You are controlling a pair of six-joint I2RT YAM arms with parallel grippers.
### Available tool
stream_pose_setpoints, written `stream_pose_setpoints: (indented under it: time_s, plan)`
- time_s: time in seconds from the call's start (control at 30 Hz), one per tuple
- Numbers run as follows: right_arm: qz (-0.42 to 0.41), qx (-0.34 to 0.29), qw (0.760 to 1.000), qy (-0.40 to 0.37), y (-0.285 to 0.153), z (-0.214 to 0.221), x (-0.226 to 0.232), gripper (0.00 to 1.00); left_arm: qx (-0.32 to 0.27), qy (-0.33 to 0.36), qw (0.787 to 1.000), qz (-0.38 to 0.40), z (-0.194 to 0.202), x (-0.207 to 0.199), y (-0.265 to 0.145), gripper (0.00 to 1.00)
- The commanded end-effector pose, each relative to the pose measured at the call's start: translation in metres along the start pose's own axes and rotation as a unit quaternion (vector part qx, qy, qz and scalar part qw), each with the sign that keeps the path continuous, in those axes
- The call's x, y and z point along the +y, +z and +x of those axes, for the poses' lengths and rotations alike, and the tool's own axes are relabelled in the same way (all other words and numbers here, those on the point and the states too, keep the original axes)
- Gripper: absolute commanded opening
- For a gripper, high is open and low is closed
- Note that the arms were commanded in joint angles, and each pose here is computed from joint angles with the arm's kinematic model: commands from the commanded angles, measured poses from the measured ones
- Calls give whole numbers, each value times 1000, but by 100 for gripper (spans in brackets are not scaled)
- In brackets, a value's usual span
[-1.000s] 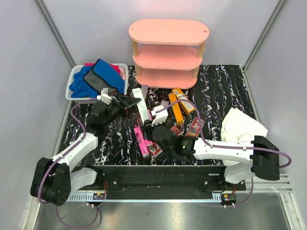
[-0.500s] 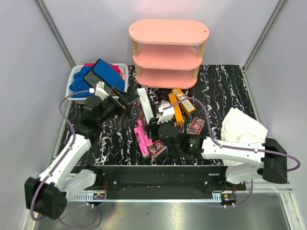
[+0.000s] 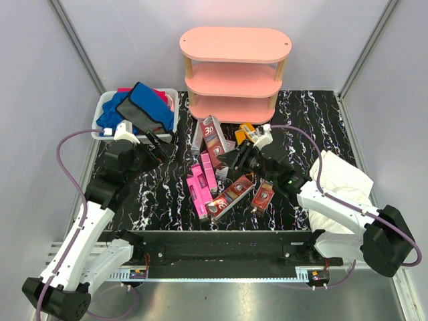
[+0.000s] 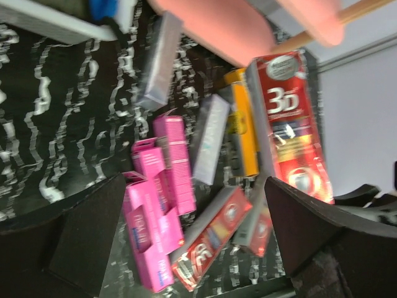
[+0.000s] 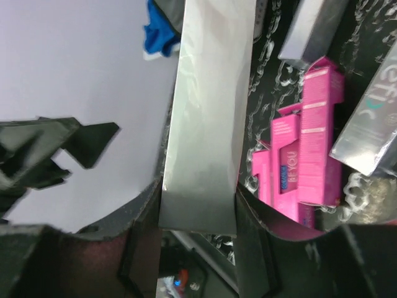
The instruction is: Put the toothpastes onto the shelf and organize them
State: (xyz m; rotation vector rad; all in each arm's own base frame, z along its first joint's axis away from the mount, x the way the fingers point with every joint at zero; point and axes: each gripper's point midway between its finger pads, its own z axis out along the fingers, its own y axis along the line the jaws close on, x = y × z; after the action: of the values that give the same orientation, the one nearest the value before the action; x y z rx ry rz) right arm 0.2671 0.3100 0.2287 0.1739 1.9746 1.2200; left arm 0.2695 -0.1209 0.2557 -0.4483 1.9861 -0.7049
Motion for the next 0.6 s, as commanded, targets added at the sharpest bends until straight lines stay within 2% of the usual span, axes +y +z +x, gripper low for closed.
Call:
stream_pose_setpoints:
  time_s: [0.0, 0.3, 0.57]
  plan:
    - [-176, 14, 981, 77, -19, -23, 74, 20, -21, 43, 998, -28, -11, 10, -11, 99]
    - [-169, 1, 982, 79, 9, -45, 68, 20, -4, 53, 998, -37, 5, 23, -9, 99]
    - [-167, -36, 982, 82, 56, -90, 66, 18, 4, 53, 998, -33, 14, 29, -11, 99]
